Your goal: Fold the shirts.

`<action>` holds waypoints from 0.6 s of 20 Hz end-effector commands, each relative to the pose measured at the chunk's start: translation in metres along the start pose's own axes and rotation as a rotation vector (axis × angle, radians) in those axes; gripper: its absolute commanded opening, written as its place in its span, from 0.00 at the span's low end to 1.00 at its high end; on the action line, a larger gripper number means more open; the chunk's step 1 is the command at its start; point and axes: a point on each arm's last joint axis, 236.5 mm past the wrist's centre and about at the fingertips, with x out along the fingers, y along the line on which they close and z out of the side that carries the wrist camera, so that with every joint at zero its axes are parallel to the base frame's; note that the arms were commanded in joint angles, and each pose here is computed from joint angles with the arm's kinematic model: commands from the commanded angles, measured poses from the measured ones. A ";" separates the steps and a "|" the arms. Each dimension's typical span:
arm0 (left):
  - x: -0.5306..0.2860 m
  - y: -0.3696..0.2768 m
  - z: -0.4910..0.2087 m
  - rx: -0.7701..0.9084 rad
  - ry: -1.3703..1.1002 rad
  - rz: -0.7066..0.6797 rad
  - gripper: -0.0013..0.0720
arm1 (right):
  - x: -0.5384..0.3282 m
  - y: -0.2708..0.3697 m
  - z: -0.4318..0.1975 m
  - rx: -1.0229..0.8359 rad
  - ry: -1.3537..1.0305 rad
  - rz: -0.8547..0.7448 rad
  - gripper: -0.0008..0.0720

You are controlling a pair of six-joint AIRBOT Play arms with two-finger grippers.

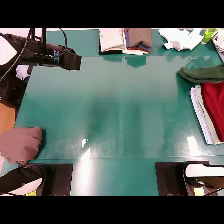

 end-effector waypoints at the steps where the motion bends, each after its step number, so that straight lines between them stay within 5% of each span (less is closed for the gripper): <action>1: 0.000 -0.002 0.003 -0.015 -0.011 -0.005 0.06 | -0.007 -0.027 0.013 0.048 -0.035 0.013 0.04; 12: 0.000 -0.002 -0.010 -0.024 0.043 -0.003 0.06 | -0.139 0.001 0.082 -0.051 -0.340 0.032 0.03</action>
